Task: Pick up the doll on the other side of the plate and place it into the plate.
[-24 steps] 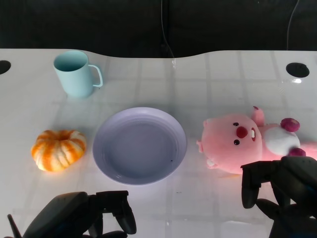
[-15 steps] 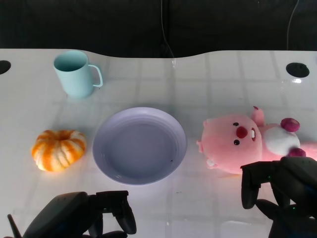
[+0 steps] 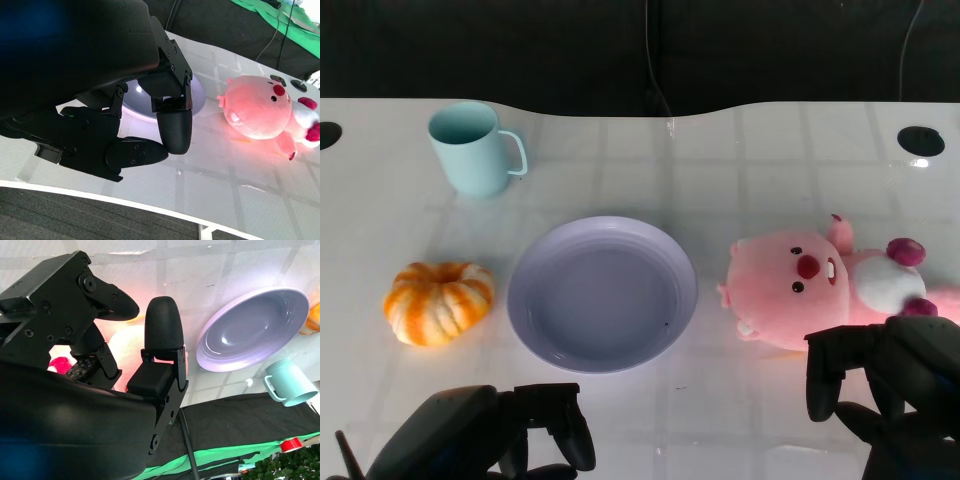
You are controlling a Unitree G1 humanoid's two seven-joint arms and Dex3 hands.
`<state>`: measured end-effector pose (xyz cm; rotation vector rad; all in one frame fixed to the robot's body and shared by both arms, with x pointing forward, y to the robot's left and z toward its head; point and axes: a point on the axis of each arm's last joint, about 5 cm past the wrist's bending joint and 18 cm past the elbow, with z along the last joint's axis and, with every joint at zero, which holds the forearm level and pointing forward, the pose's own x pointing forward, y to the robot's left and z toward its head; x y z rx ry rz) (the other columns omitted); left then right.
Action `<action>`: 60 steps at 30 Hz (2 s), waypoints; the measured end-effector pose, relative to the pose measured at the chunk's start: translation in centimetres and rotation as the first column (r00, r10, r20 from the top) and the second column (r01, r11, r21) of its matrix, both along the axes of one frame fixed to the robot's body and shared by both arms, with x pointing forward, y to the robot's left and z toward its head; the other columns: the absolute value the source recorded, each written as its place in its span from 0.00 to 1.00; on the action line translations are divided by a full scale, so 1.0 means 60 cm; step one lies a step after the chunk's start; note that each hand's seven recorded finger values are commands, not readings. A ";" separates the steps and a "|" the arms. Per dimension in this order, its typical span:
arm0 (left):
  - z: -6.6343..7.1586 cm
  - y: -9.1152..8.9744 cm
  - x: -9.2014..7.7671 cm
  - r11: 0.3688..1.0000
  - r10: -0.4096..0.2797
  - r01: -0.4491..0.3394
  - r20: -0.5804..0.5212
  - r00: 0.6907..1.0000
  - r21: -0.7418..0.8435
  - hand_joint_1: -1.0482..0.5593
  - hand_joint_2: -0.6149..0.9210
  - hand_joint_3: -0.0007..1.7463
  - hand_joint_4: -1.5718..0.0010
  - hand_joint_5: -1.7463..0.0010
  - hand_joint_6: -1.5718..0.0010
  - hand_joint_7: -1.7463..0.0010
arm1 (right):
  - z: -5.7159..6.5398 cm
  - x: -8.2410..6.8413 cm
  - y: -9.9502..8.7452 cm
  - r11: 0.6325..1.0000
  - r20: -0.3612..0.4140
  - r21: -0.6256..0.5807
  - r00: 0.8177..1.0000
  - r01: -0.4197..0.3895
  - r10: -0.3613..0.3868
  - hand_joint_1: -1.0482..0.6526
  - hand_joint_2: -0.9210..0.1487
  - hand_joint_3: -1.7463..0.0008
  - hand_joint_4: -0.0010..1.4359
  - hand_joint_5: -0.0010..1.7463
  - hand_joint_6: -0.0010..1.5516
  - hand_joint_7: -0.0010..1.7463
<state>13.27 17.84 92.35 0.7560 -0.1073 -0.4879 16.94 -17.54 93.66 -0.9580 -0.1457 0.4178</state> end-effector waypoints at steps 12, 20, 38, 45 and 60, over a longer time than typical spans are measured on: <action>0.000 0.000 0.000 1.000 0.001 -0.001 -0.001 1.000 0.000 0.50 0.96 0.26 0.58 0.09 0.57 0.30 | 0.000 0.000 0.000 1.000 0.016 -0.001 1.000 0.008 -0.008 0.58 0.56 0.32 0.61 0.95 0.57 0.66; 0.000 0.000 0.000 1.000 -0.005 0.005 0.004 1.000 -0.001 0.51 0.96 0.27 0.58 0.08 0.57 0.30 | 0.006 -0.001 0.000 0.999 0.131 0.025 0.991 0.037 -0.040 0.53 0.25 0.76 0.57 0.63 0.65 0.15; -0.001 0.000 -0.001 1.000 -0.008 0.008 0.002 1.000 -0.003 0.50 0.96 0.28 0.58 0.09 0.57 0.30 | 0.043 -0.005 -0.018 0.990 0.230 -0.017 0.964 0.141 -0.134 0.28 0.05 0.99 0.09 0.33 0.19 0.00; -0.002 -0.003 -0.003 1.000 -0.010 0.010 0.002 1.000 0.007 0.50 0.95 0.28 0.58 0.07 0.57 0.29 | 0.052 -0.005 -0.024 0.965 0.197 -0.139 0.961 0.224 -0.194 0.20 0.04 1.00 0.00 0.31 0.09 0.00; -0.003 -0.011 -0.004 1.000 -0.013 0.013 0.004 1.000 0.016 0.47 0.96 0.26 0.57 0.08 0.57 0.28 | 0.038 0.065 -0.026 0.933 0.001 -0.314 0.983 0.175 -0.184 0.20 0.07 1.00 0.02 0.27 0.10 0.01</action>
